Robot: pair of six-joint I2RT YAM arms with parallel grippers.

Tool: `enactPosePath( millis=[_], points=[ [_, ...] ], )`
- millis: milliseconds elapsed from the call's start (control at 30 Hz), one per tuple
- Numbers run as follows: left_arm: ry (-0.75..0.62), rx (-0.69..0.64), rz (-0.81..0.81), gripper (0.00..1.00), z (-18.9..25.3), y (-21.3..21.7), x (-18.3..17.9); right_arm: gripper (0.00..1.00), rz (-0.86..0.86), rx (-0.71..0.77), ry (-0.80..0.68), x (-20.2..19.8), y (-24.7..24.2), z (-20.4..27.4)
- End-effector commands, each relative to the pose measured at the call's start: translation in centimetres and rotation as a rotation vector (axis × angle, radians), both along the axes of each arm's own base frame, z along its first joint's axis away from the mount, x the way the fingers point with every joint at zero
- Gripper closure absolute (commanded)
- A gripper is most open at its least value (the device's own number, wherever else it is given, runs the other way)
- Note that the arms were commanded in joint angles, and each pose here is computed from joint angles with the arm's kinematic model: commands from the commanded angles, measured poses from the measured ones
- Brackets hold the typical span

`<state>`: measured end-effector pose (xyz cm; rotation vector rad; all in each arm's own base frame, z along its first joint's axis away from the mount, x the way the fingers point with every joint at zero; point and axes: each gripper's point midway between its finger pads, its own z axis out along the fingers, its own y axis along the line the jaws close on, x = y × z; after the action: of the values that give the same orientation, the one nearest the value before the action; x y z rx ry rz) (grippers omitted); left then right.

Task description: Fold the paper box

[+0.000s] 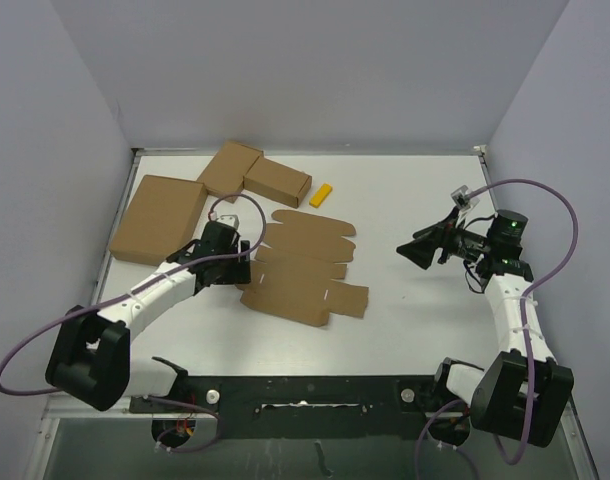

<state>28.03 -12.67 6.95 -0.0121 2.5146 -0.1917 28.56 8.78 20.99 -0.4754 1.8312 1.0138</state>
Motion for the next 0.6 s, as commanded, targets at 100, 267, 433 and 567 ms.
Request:
enactPosePath(
  millis=[100,267,433,567],
  points=[
    [-0.034,0.046,0.02,0.41,0.0,0.1,2.7,0.02,0.014,-0.012,-0.049,0.5,0.1,0.5],
    [-0.006,0.057,0.027,0.48,-1.1,0.3,2.7,0.02,0.024,-0.011,-0.044,0.4,0.4,0.3],
    [0.009,0.052,0.028,0.64,-1.5,0.2,2.6,0.02,0.025,-0.012,-0.045,0.5,0.4,0.3],
    [0.017,0.04,0.026,0.75,-1.6,0.0,2.5,0.02,0.026,-0.011,-0.042,0.4,0.4,0.2]
  ],
)
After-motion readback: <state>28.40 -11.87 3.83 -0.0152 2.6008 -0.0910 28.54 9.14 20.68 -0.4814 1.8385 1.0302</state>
